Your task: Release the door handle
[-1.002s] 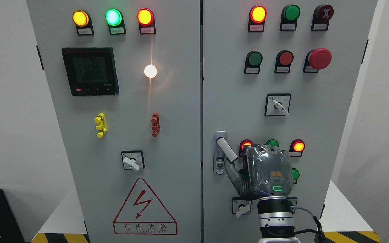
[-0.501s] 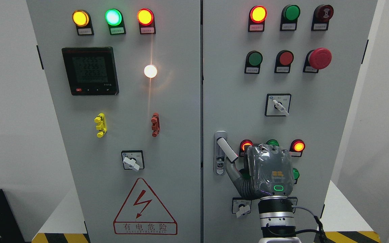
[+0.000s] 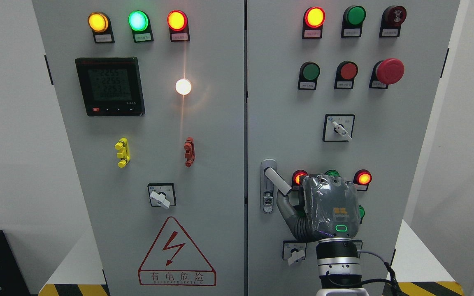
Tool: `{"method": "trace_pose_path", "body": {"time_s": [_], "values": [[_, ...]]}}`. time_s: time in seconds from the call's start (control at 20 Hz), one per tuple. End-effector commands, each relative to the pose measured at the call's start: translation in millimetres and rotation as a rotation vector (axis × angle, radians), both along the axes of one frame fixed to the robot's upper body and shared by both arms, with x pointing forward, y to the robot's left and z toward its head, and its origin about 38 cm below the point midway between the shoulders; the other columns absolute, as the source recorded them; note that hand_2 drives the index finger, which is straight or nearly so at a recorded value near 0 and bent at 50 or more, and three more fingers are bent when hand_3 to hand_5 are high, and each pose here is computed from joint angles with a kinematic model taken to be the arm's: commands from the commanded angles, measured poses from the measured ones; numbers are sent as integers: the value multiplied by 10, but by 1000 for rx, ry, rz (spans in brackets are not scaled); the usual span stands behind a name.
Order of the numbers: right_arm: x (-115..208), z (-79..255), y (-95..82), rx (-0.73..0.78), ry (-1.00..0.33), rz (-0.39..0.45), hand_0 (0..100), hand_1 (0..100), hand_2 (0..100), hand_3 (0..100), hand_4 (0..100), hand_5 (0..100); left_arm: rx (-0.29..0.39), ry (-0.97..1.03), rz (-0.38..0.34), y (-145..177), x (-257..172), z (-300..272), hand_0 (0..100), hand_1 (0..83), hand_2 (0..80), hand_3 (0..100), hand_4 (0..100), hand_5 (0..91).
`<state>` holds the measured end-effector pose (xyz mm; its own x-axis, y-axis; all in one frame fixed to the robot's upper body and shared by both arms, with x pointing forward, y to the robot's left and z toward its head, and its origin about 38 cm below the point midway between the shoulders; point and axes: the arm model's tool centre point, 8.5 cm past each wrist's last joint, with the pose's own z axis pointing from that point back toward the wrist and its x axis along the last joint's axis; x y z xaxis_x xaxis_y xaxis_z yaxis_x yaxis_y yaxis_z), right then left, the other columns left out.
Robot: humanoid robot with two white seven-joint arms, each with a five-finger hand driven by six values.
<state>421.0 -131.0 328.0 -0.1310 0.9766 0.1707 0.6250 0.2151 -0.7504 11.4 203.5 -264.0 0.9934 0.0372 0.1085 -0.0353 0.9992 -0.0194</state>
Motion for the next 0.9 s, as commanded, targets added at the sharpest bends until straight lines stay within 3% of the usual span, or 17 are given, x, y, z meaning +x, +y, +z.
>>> {"method": "trace_pose_path", "body": {"time_s": [0.0,0.85], "values": [[0,8,-17,2,-2,-4,507,432,906,1000,1000,1000,5,3,-4,13,67,6,120,556,0,0,0,0],[6,21,-36,9,-5,-4,517,414,902,1000,1000,1000,5,3,-3,13,67,6,120,556,0,0,0,0]]}}
